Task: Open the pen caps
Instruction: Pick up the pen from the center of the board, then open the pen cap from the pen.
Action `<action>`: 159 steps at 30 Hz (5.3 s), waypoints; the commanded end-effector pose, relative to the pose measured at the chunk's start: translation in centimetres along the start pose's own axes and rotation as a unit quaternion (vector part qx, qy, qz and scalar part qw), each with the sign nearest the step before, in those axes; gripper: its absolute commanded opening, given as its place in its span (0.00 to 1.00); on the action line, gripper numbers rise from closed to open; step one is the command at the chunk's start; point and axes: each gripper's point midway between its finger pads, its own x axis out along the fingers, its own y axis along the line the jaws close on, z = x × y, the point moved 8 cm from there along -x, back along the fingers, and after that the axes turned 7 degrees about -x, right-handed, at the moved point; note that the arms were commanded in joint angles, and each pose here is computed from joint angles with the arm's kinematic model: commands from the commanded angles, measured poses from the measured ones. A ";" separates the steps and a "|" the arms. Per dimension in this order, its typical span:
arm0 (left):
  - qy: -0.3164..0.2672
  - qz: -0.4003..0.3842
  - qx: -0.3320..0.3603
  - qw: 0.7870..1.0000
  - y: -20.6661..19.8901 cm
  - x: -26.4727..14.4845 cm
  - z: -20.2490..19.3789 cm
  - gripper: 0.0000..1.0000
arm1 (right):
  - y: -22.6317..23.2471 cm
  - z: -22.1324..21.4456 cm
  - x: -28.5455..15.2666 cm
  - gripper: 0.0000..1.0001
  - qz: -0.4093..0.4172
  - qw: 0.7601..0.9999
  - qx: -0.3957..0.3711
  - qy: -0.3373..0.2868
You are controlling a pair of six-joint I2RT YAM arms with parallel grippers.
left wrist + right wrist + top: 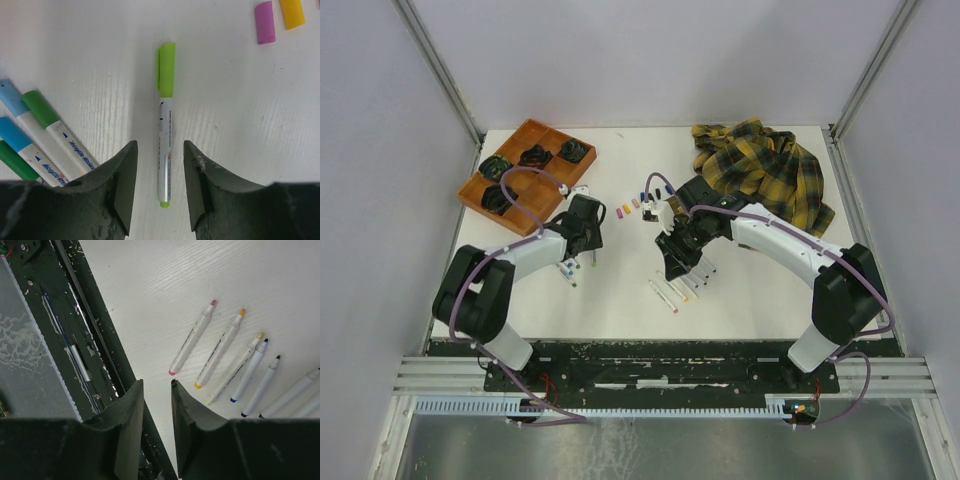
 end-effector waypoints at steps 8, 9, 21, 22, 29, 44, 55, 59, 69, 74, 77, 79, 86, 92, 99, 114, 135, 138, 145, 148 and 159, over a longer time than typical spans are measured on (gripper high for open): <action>0.030 0.027 0.057 0.998 -0.7 2.6 0.4 0.31 | 0.7 1.6 -1.4 0.36 0.015 0.999 -0.028 -0.038; 0.031 0.026 0.057 0.998 -0.8 2.7 0.3 0.29 | 0.7 1.6 -1.4 0.36 0.015 0.999 -0.028 -0.039; 0.032 0.025 0.055 0.998 -0.8 2.4 0.4 0.03 | 1.4 1.9 -1.9 0.35 0.036 0.997 -0.036 -0.058; 0.026 0.018 0.052 0.998 -0.9 2.1 0.6 0.03 | 1.6 1.9 -2.0 0.35 0.039 0.997 -0.038 -0.061; -0.038 -0.072 0.025 0.996 -2.4 -2.8 2.0 0.03 | 2.3 2.2 -3.2 0.35 0.056 0.992 -0.046 -0.104; -0.194 -0.511 -0.113 0.830 -5.7 -16.0 0.5 0.03 | 3.7 2.8 -6.6 0.41 0.147 0.957 -0.040 -0.248; -0.255 -0.616 -0.179 0.723 -7.4 -20.6 -0.5 0.03 | 3.6 3.2 -6.0 0.48 0.201 0.937 0.004 -0.285; -0.263 -0.627 -0.188 0.709 -8.2 -21.2 -0.8 0.03 | 3.4 3.4 -5.7 0.50 0.201 0.933 0.023 -0.296; -0.262 -0.637 -0.196 0.698 -10.0 -21.7 -1.7 0.03 | 3.6 4.0 -5.8 0.50 0.217 0.917 0.024 -0.335; -0.266 -0.637 -0.202 0.695 -10.3 -21.7 -1.8 0.03 | 3.6 4.0 -5.8 0.46 0.216 0.917 0.028 -0.335; -0.269 -0.633 -0.202 0.697 -10.6 -21.6 -1.8 0.03 | 3.7 4.0 -5.8 0.42 0.217 0.917 0.030 -0.334; -0.270 -0.633 -0.204 0.696 -10.8 -21.6 -1.9 0.03 | 3.7 4.0 -5.7 0.39 0.218 0.917 0.033 -0.332; -0.274 -0.635 -0.206 0.692 -11.0 -21.5 -1.9 0.03 | 4.1 4.2 -5.4 0.26 0.224 0.920 0.026 -0.320; -0.272 -0.634 -0.208 0.694 -11.0 -21.5 -1.9 0.03 | 4.3 4.1 -5.3 0.04 0.229 0.922 0.020 -0.310; -0.247 -0.609 -0.207 0.725 -10.2 -21.4 -2.1 0.48 | 4.4 3.4 -5.7 0.00 0.210 0.938 -0.015 -0.276; -0.140 -0.611 -0.092 0.774 -10.9 -22.3 -1.7 0.53 | 4.9 2.7 -6.4 0.00 0.198 0.945 -0.063 -0.254; -0.197 -0.650 -0.163 0.716 -10.7 -22.5 -0.9 0.03 | 4.3 4.0 -5.2 0.34 0.230 0.924 0.024 -0.306; -0.208 -0.653 -0.174 0.708 -10.5 -22.5 -0.9 0.03 | 4.3 4.0 -5.1 0.33 0.228 0.921 0.023 -0.315; -0.206 -0.652 -0.177 0.708 -10.5 -22.3 -1.0 0.03 | 4.7 4.2 -5.0 0.22 0.232 0.919 0.017 -0.318; -0.205 -0.653 -0.179 0.707 -10.4 -22.3 -1.1 0.03 | 5.0 4.2 -4.9 0.09 0.239 0.919 0.010 -0.314; -0.191 -0.637 -0.198 0.721 -8.4 -22.4 0.0 0.63 | 5.0 3.8 -5.0 0.00 0.235 0.929 -0.009 -0.286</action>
